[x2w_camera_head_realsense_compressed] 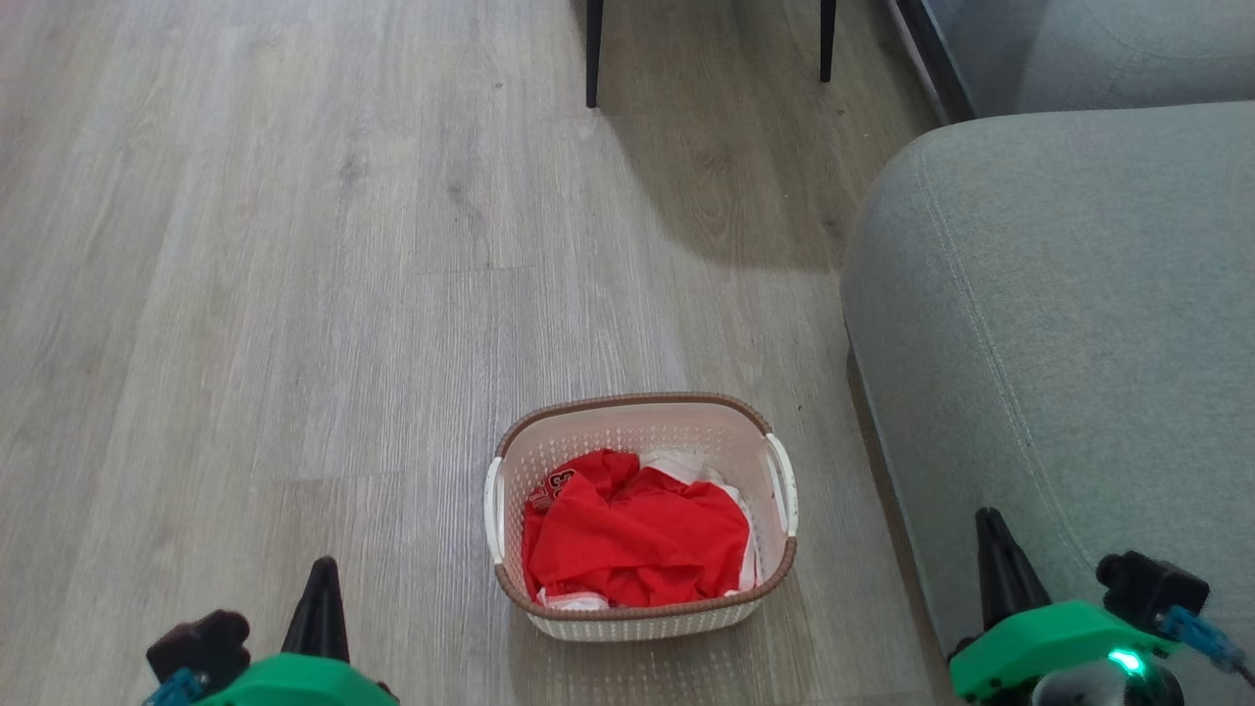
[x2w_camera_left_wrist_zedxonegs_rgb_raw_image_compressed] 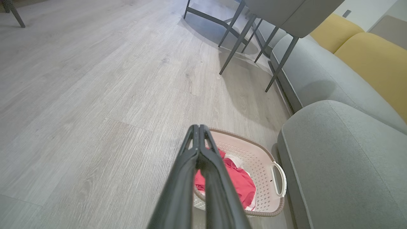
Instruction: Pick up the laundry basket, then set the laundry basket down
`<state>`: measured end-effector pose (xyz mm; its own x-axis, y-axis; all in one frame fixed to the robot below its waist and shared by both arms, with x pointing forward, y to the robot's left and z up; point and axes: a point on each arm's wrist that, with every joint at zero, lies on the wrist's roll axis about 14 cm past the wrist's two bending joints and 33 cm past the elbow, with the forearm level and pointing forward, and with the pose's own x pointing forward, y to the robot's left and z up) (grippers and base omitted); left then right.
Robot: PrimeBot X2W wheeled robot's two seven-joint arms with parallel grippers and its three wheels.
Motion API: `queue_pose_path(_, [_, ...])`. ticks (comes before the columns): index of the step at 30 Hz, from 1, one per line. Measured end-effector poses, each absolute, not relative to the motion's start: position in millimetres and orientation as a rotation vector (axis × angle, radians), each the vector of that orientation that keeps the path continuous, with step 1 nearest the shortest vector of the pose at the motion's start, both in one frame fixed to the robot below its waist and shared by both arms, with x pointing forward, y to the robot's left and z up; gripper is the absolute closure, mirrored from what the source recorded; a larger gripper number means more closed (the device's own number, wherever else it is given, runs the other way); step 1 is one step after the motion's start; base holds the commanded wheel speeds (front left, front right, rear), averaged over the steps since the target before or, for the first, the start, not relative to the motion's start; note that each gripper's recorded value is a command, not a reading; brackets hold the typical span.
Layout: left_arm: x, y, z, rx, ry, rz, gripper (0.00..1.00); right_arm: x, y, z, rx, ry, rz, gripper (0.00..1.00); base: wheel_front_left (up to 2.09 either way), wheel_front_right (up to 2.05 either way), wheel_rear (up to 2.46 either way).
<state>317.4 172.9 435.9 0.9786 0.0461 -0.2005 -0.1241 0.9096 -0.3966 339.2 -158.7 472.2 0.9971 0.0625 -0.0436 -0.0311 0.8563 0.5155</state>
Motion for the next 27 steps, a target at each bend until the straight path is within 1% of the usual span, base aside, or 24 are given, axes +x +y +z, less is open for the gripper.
queue_pose_path(14, [320, 174, 431, -0.583, 0.225, 0.111, 1.00, 345, -167, 472, 0.688, 0.068, 0.010, 1.00, 0.00, 0.00, 0.00])
queue_pose_path(27, [331, 178, 436, -0.737, 0.215, 0.121, 1.00, 350, -173, 471, 0.823, 0.081, -0.017, 1.00, 0.00, 0.00, 0.00])
